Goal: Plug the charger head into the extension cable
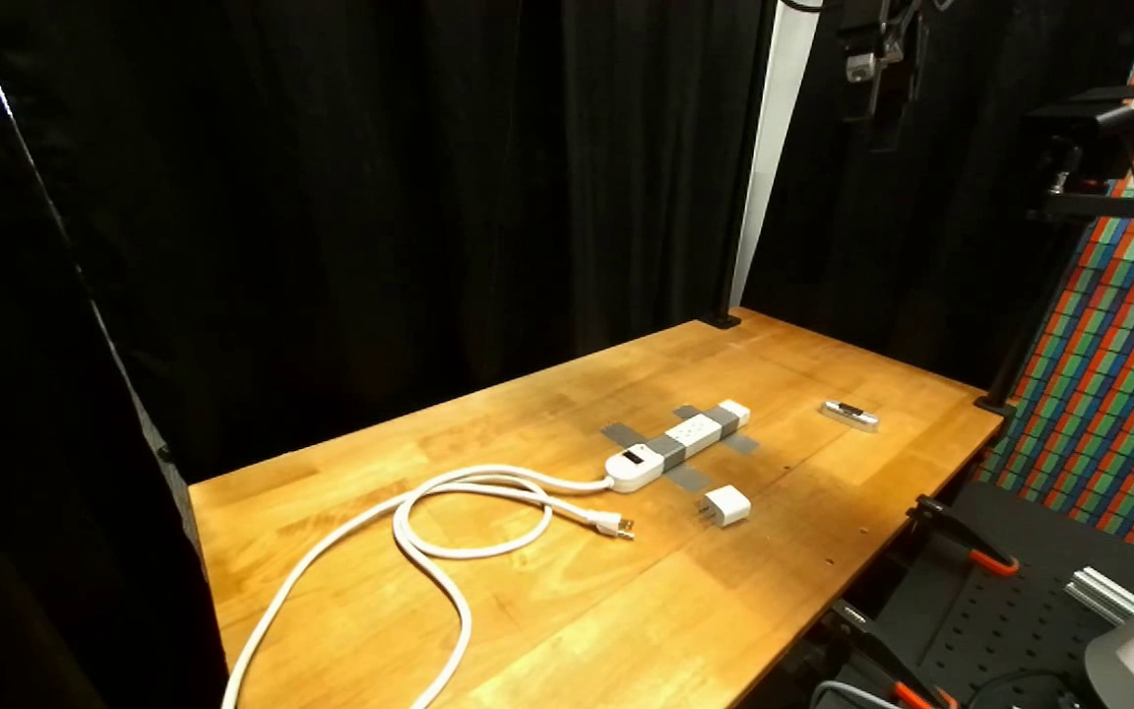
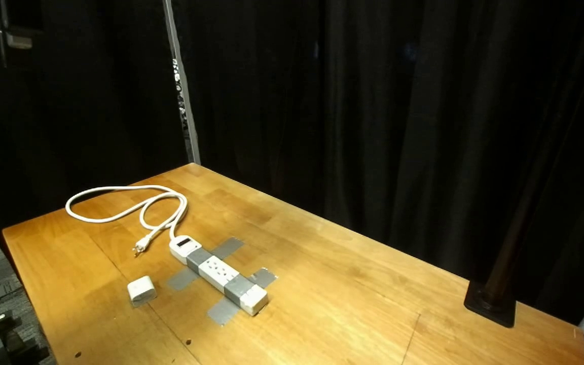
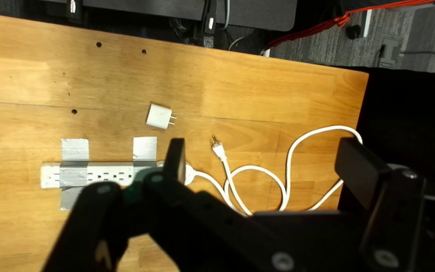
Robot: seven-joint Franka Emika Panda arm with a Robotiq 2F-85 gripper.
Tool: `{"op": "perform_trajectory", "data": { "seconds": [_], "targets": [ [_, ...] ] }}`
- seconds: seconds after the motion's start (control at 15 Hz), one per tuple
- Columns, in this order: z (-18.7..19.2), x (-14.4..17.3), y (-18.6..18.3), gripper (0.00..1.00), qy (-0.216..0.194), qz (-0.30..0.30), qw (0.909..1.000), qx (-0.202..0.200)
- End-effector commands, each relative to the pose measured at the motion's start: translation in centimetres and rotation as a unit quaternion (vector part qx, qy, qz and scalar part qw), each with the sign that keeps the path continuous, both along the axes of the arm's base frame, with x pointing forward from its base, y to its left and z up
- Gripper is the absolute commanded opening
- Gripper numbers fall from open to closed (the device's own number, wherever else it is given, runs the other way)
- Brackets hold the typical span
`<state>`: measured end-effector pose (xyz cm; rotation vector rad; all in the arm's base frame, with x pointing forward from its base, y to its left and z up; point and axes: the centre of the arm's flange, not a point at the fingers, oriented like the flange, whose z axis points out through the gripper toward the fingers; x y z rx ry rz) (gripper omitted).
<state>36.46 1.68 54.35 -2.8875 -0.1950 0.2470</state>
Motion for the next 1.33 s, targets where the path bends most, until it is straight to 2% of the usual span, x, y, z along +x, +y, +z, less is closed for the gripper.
{"op": "perform_trajectory", "data": {
  "seconds": [0.0,0.27,0.33,0.47,0.73,0.8,1.0,1.27],
  "targets": [
    [2.8,2.3,2.8,1.00,-0.037,0.009,0.9991,-0.018],
    [6.1,3.6,4.6,1.00,-0.078,0.017,0.9965,-0.027],
    [3.6,1.9,4.1,1.00,-0.060,0.025,0.9976,-0.023],
    [4.9,2.4,4.6,1.00,-0.072,0.025,0.9967,-0.025],
    [5.0,2.7,4.5,1.00,-0.072,0.024,0.9968,-0.024],
    [4.4,2.5,4.4,1.00,-0.056,0.091,0.9936,-0.037],
    [0.2,4.4,1.5,1.00,-0.039,0.164,0.9858,0.003],
    [-8.6,6.5,-3.2,1.00,-0.005,0.269,0.9627,0.025]
  ]
}}
